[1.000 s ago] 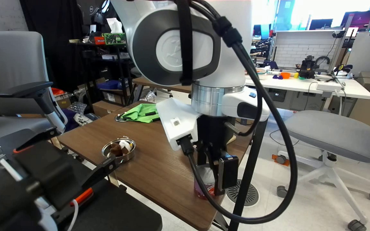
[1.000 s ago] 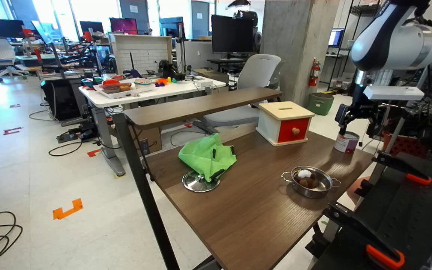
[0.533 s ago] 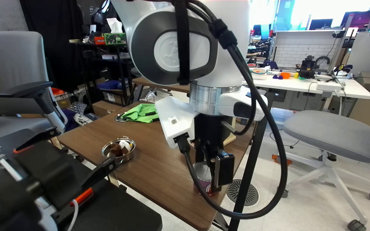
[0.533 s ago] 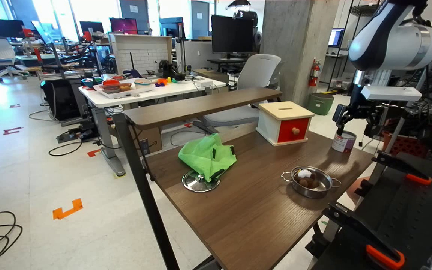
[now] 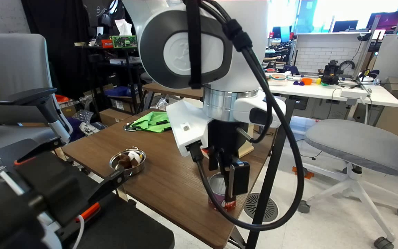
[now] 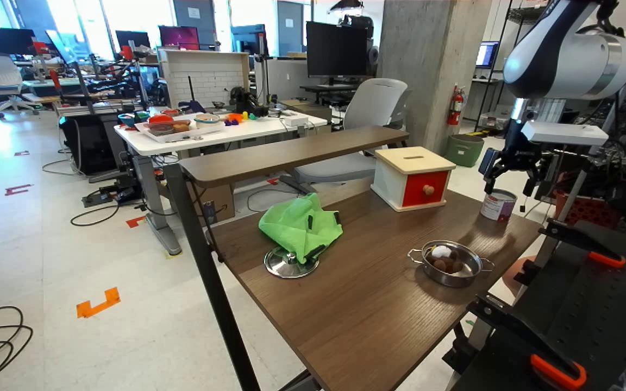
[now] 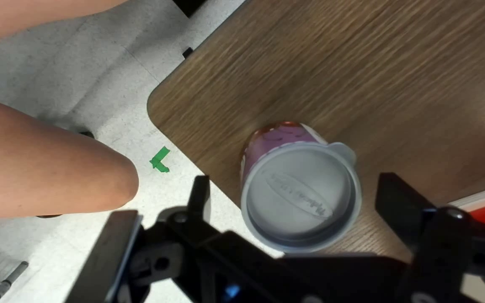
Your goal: Move the tin to the left
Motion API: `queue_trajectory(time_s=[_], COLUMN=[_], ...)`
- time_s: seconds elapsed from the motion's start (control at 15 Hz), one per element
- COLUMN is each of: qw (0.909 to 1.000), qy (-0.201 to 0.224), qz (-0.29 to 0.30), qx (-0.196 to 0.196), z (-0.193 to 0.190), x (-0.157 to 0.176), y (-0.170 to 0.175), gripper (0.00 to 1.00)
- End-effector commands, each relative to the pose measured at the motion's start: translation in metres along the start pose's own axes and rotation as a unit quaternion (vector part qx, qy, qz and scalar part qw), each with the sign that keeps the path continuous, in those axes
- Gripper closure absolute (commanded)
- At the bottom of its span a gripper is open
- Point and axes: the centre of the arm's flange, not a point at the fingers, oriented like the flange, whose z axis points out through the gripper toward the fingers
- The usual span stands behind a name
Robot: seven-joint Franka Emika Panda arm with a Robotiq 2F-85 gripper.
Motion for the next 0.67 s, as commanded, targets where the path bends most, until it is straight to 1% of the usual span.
queue_trajectory(time_s=[0.0,0.6], qw=[1.0,0.9999], qy=[0.0,0.013], qz=[0.001,0.004], qx=[0.01,0.007], z=[-0.0005,0.0083], x=[0.0007,0.0094], y=[0.0018,-0.0032], gripper=[0.0,0.0])
